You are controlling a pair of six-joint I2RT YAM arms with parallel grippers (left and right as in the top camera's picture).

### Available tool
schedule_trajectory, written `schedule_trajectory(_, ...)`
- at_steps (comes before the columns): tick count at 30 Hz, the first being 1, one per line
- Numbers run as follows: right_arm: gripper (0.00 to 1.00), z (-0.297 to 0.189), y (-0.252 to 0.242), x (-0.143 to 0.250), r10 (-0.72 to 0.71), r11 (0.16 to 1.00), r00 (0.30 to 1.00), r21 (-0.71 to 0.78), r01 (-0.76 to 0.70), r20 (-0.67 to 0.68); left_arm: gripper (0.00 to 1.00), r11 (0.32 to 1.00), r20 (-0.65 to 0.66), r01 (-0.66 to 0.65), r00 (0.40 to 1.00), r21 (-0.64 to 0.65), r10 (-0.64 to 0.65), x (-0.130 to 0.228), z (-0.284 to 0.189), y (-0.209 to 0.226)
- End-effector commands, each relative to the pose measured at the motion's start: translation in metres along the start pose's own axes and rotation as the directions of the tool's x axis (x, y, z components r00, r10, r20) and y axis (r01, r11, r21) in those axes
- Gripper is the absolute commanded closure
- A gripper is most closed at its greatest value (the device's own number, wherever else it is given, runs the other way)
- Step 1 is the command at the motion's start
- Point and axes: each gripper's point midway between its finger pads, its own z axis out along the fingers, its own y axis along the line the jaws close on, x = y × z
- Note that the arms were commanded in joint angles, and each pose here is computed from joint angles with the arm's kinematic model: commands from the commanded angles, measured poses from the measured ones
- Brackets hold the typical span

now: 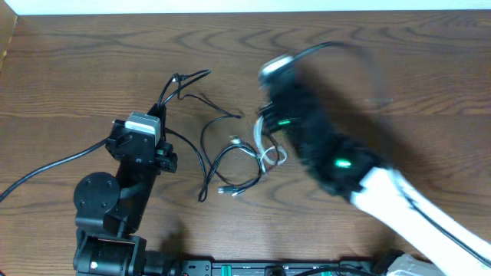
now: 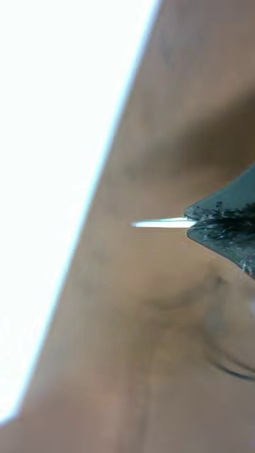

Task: Untangle cables
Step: 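Pull the white cable up and right with the right gripper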

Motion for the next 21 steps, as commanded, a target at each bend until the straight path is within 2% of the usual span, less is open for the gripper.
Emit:
schedule_trajectory(1,0.99,-0.020,-0.059,-0.029,0.004,0.985,0.997,0.169,-0.016,0.074,0.93,1.000,0.025,-0.019,1.000,-0.013,0.019,-0.012,-0.005,0.003)
schedule_trajectory(7,0.99,-0.053,-0.155,-0.051,0.074,0.919,0.983,0.372,-0.132,0.168,0.93,1.000,0.007,-0.017,1.000,-0.010,0.017,-0.007,-0.005,0.002)
schedule_trajectory(12,0.99,-0.079,-0.235,-0.056,0.104,0.816,0.966,0.535,-0.219,0.237,0.92,1.000,0.000,-0.017,1.000,-0.010,0.017,-0.005,-0.005,0.002)
schedule_trajectory(21,0.99,-0.123,-0.331,-0.043,0.130,0.632,0.945,0.709,-0.312,0.300,0.92,1.000,-0.001,-0.016,1.000,-0.009,0.016,-0.005,-0.005,0.002)
